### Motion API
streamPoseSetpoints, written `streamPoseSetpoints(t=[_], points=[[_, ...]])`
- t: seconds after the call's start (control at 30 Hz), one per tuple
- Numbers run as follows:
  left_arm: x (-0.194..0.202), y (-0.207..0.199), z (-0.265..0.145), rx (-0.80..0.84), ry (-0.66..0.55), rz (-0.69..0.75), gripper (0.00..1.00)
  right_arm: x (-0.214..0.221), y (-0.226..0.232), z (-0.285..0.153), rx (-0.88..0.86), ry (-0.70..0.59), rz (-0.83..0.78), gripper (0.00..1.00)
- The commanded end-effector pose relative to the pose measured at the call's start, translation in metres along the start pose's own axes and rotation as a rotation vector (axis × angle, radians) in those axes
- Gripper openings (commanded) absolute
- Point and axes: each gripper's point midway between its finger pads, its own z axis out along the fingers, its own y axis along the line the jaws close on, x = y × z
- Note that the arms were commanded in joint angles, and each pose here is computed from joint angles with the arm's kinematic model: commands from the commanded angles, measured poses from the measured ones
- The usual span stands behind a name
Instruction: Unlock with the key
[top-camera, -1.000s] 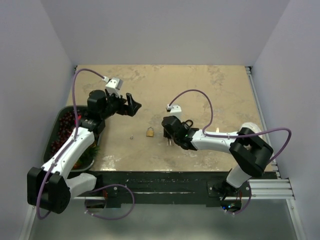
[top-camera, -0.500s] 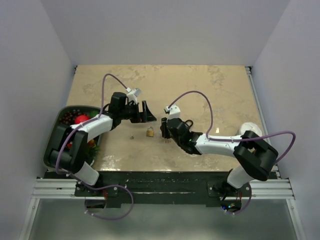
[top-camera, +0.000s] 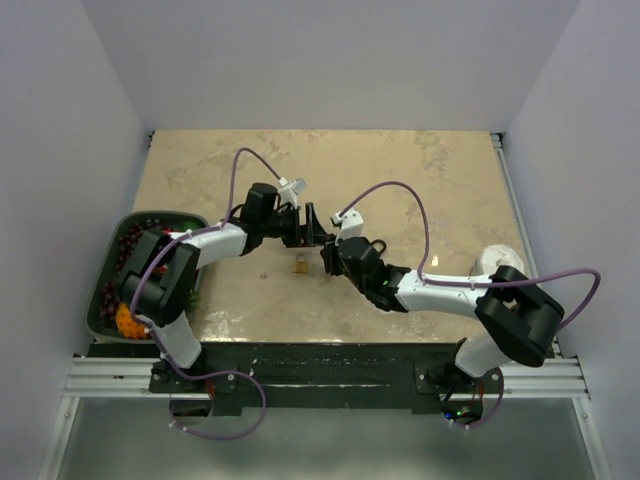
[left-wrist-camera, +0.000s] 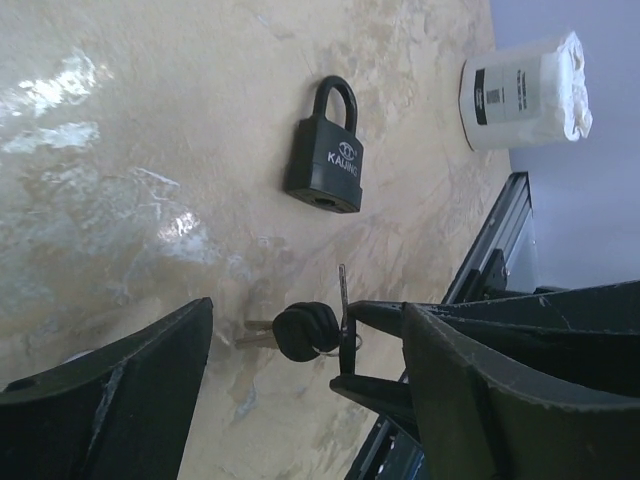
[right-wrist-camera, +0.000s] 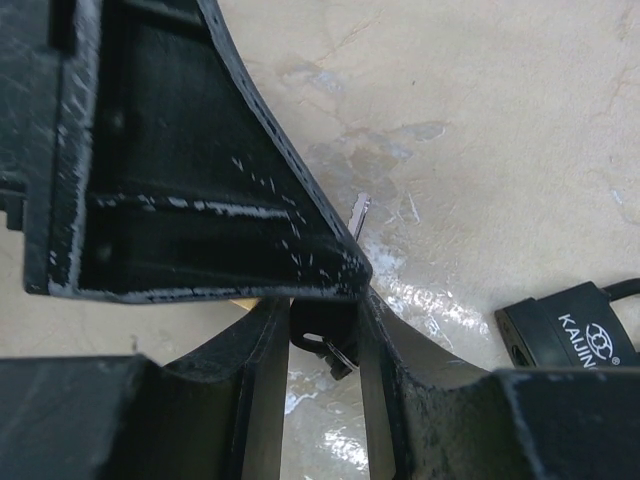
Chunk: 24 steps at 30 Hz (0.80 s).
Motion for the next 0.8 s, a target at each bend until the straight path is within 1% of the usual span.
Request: streamPoseSetpoints(t=[0.0, 0.03, 0.1, 0.13, 0.17, 0.27, 0.37, 0.4, 0.57, 0.6, 0.77], points=[[-0.001, -0.018, 0.01, 0.08, 0.02, 0.015, 0.77, -0.022, 0.006, -0.008, -0.027, -0.074, 0.011, 0.1], [0.001, -0.02, 0.011, 0.086, 0.029, 0.015, 0.73, -0.023, 0.006, -0.009, -0.028, -0.076, 0.011, 0.1], [0.003, -0.021, 0.012, 0.095, 0.032, 0.013, 0.68, -0.022, 0.006, -0.008, -0.029, -0.075, 0.011, 0.1], [0.006, -0.023, 0.012, 0.107, 0.04, 0.012, 0.64, -0.023, 0.007, -0.008, -0.032, -0.078, 0.014, 0.1], [0.004, -0.027, 0.013, 0.127, 0.032, 0.01, 0.62, -0.022, 0.007, -0.008, -0.033, -0.076, 0.013, 0.1], [0.015, -0.033, 0.015, 0.169, 0.056, -0.011, 0.59, -0.022, 0.009, -0.008, -0.041, -0.084, 0.016, 0.1], [0.025, -0.036, 0.019, 0.189, 0.089, -0.015, 0.58, -0.022, 0.012, -0.008, -0.047, -0.087, 0.017, 0.1], [0.027, -0.037, 0.02, 0.193, 0.097, -0.016, 0.55, -0.021, 0.011, -0.007, -0.043, -0.087, 0.015, 0.09], [0.031, -0.038, 0.023, 0.207, 0.11, -0.026, 0.5, -0.022, 0.014, -0.01, -0.058, -0.096, 0.016, 0.09], [0.033, -0.039, 0.024, 0.211, 0.115, -0.026, 0.46, -0.021, 0.015, -0.01, -0.064, -0.097, 0.014, 0.09], [0.036, -0.038, 0.026, 0.221, 0.124, -0.033, 0.32, -0.019, 0.022, -0.011, -0.09, -0.095, -0.002, 0.08]])
